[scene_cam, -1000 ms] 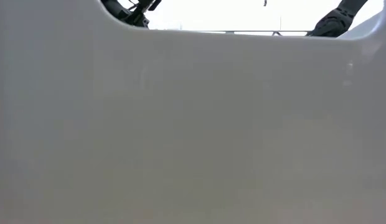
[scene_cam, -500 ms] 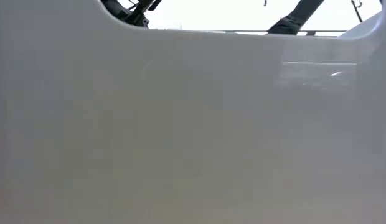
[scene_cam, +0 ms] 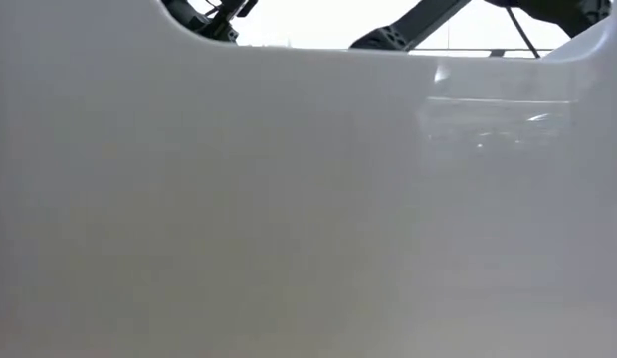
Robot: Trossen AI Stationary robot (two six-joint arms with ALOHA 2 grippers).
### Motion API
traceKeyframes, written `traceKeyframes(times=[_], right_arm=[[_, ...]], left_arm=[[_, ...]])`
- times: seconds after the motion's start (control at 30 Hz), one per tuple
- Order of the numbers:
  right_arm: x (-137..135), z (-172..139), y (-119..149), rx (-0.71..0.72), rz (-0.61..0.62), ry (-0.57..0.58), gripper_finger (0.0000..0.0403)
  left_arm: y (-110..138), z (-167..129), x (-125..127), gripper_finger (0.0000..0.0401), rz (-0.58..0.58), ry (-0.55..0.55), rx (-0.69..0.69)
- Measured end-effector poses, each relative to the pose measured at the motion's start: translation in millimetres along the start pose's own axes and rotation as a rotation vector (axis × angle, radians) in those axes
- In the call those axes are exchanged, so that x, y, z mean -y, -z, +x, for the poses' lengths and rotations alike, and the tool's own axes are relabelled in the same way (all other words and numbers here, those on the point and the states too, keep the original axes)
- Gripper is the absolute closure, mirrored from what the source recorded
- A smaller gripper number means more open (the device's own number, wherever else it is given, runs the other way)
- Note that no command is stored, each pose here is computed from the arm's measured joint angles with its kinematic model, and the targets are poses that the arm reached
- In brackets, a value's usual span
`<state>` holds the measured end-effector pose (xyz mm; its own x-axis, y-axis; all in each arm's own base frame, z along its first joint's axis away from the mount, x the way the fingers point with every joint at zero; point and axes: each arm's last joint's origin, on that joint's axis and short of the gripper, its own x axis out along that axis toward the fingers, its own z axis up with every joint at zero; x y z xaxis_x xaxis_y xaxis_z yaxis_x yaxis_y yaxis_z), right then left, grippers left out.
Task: Pick & Place Paint Supplies
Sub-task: Put the pink scissors into the yellow bin
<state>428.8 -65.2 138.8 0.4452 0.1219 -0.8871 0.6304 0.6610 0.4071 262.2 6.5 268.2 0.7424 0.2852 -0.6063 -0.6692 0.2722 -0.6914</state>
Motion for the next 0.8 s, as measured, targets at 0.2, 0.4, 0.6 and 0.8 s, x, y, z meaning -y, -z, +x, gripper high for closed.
traceKeyframes(times=[0.2, 0.4, 0.6, 0.8], right_arm=[[-11, -10, -9, 0.013, -0.029, 0.017, 0.0310], [-14, -27, -8, 0.048, -0.031, 0.042, 0.0310], [-15, -50, 4, 0.112, -0.067, 0.099, 0.0309], [-14, -92, 35, 0.270, -0.089, 0.094, 0.0309]], left_arm=[[0, 0, -1, 0.0316, 0.002, -0.006, -0.002], [0, 0, -1, 0.0316, 0.002, -0.007, -0.002], [0, 0, -1, 0.0316, 0.002, -0.008, -0.002], [0, 0, -1, 0.0316, 0.003, -0.010, -0.003]])
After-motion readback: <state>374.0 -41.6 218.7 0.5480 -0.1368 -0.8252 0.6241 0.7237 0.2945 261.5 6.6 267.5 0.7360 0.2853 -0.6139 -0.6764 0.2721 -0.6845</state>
